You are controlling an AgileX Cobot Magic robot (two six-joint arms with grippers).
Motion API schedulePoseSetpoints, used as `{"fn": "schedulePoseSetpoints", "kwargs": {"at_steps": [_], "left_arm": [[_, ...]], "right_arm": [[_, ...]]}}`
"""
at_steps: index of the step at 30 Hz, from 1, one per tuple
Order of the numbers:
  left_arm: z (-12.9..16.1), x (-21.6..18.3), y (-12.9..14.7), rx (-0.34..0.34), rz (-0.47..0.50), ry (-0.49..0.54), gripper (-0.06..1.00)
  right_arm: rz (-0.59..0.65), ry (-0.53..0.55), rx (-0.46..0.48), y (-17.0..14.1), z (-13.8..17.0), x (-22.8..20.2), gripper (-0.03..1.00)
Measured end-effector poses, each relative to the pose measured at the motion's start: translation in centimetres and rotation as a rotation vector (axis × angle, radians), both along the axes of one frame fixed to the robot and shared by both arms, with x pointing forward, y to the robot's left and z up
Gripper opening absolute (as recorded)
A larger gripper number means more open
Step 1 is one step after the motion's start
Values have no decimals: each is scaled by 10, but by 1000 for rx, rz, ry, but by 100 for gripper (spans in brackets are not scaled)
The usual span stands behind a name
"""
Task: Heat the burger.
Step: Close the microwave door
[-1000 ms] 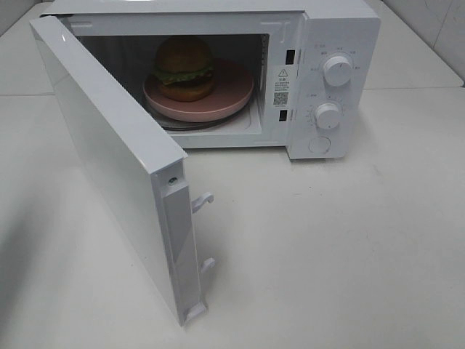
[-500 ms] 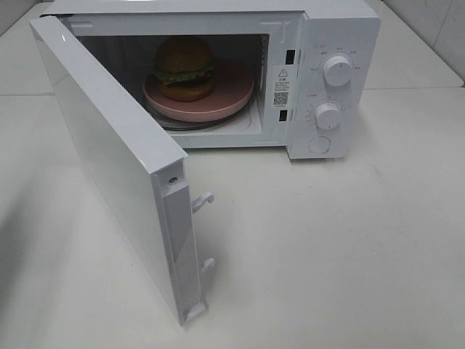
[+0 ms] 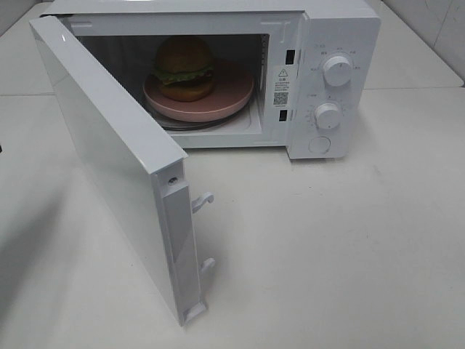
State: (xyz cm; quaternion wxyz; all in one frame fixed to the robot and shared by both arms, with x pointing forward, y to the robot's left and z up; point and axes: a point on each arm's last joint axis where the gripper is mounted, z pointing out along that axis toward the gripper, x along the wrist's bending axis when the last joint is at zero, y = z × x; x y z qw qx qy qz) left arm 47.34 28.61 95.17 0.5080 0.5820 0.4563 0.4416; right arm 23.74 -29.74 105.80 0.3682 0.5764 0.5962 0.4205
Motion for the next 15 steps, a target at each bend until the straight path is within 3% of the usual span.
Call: {"fn": "schedulePoseSetpoints", "kwargs": {"at_steps": [8, 15], "left_arm": [[-18, 15, -7, 20, -89, 53, 0], [-24, 31, -18, -9, -209, 73, 0]], "right_arm": [[0, 0, 0, 0, 0, 0, 68], [0, 0, 0, 0, 0, 0, 68]]}}
